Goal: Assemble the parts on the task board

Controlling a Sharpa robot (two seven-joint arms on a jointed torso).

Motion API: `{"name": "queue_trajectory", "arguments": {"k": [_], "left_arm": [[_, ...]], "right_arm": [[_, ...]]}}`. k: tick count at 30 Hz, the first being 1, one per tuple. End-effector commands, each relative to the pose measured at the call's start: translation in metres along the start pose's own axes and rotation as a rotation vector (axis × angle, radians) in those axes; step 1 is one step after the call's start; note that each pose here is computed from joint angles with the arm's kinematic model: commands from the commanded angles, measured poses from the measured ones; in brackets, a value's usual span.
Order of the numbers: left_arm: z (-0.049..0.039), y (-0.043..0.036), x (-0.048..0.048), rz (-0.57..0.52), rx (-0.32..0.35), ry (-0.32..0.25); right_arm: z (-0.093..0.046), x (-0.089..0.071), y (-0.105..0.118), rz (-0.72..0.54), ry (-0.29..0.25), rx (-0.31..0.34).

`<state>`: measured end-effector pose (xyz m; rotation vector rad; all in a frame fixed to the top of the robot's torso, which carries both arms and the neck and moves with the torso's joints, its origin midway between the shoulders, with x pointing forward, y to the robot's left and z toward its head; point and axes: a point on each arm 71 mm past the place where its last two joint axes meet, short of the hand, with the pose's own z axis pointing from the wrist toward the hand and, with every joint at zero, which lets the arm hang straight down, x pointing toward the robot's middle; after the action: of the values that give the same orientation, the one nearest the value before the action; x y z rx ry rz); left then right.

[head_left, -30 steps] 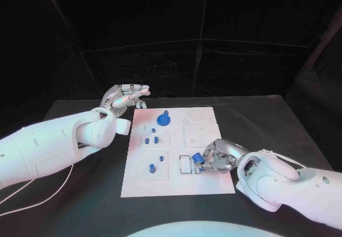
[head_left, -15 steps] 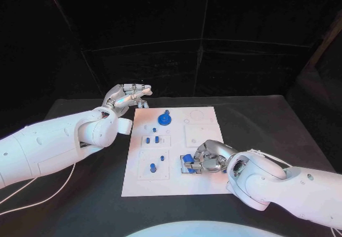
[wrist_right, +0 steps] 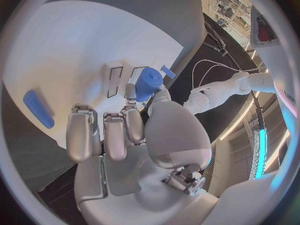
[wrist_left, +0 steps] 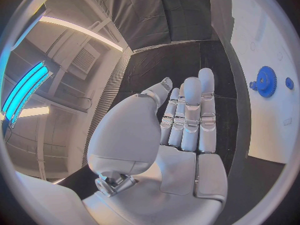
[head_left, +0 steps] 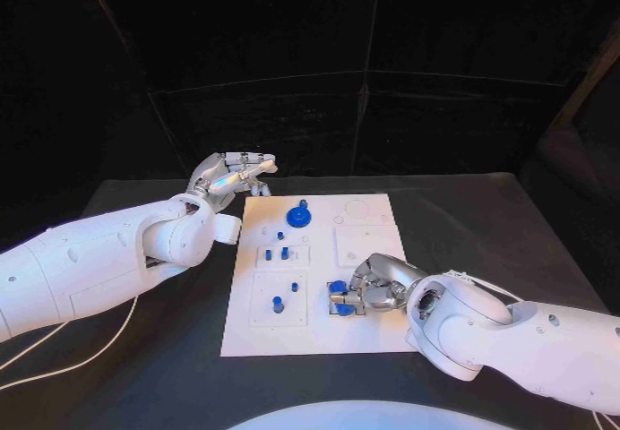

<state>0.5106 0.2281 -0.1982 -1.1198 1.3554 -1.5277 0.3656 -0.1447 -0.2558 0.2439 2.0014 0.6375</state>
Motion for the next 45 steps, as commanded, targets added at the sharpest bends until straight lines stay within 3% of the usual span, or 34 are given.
{"name": "queue_trajectory", "arguments": {"k": [1,17,33,45], "left_arm": [[0.0005,-0.0015,0.0018,-0.008,0.006,0.013],[0.0003,-0.0019,0.0014,-0.007,0.01,0.011],[-0.0005,-0.0021,-0.0001,-0.006,0.009,0.008],[-0.0005,-0.0021,0.0004,-0.006,0.009,0.01]], "right_arm": [[0.0008,-0.0033,0.0002,-0.005,-0.04,0.004],[0.0021,-0.004,0.0008,-0.05,-0.051,-0.007],[-0.0025,-0.0041,0.0044,-0.061,-0.034,-0.074],[0.0041,-0.0034,0.0016,-0.082,-0.035,-0.054]]}}
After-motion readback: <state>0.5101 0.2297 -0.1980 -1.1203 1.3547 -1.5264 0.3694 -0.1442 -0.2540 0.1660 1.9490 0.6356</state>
